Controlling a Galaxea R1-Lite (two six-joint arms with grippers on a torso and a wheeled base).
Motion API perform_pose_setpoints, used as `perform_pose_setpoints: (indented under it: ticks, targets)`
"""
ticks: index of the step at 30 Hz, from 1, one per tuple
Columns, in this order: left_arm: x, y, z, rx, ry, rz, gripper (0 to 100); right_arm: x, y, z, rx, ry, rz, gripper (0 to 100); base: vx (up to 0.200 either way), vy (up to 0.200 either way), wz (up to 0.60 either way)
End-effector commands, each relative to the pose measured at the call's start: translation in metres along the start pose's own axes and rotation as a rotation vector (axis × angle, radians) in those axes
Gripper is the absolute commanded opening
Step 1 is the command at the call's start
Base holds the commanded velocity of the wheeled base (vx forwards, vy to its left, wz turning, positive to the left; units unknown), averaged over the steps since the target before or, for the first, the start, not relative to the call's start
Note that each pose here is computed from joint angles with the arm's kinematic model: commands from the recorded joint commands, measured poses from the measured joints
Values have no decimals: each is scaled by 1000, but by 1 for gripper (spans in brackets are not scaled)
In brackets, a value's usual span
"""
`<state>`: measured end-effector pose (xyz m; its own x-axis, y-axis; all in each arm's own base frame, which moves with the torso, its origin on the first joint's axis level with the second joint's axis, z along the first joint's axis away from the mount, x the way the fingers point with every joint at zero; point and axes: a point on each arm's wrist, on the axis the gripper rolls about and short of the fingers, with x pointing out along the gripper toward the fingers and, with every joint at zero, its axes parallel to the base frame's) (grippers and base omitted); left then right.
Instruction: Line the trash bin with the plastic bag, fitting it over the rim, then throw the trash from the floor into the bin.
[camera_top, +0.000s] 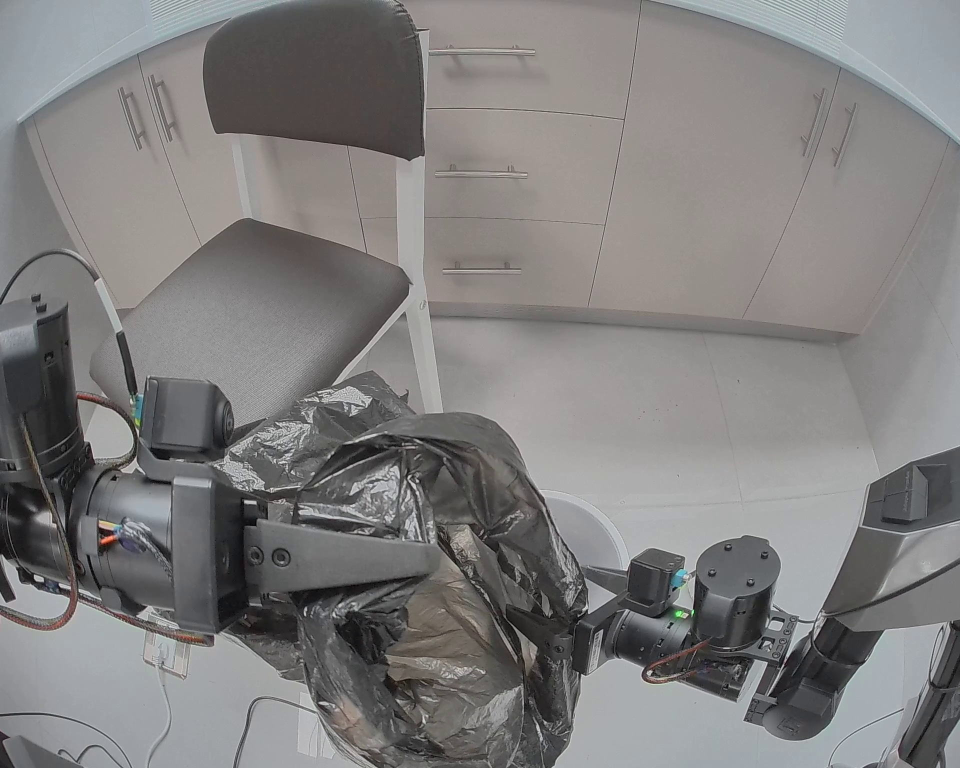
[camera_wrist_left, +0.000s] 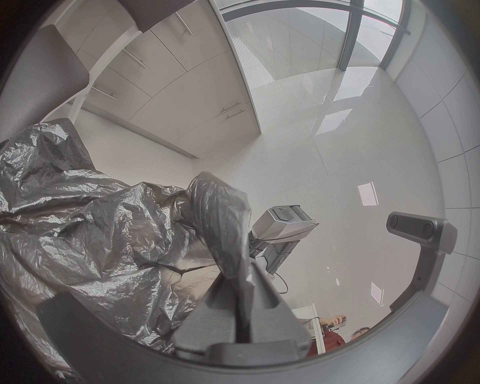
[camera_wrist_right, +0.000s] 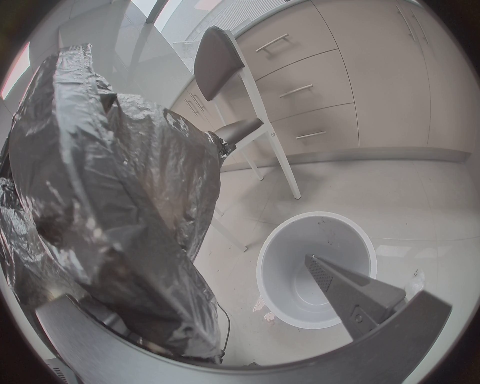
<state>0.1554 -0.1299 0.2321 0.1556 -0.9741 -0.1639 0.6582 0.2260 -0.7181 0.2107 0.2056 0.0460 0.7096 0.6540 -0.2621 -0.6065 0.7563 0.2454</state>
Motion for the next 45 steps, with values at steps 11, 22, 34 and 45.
perform_pose_setpoints:
  ticks: [11, 22, 34, 45]
  targets:
    - [0, 0, 0, -1, -1, 1, 0, 3, 2, -15, -7, 59, 5, 100, 0, 0, 0]
    - [2, 3, -1, -7, 7, 5, 0, -3, 1, 0, 1, 9, 2, 0, 0, 0, 0]
    - [16, 23, -1, -50, 53, 30, 0, -51, 3, 67, 32, -76, -11, 0, 0, 0, 0]
    - [41, 65, -17, -72, 119, -43, 0, -129, 37, 142, 144, -48, 29, 0, 0, 0, 0]
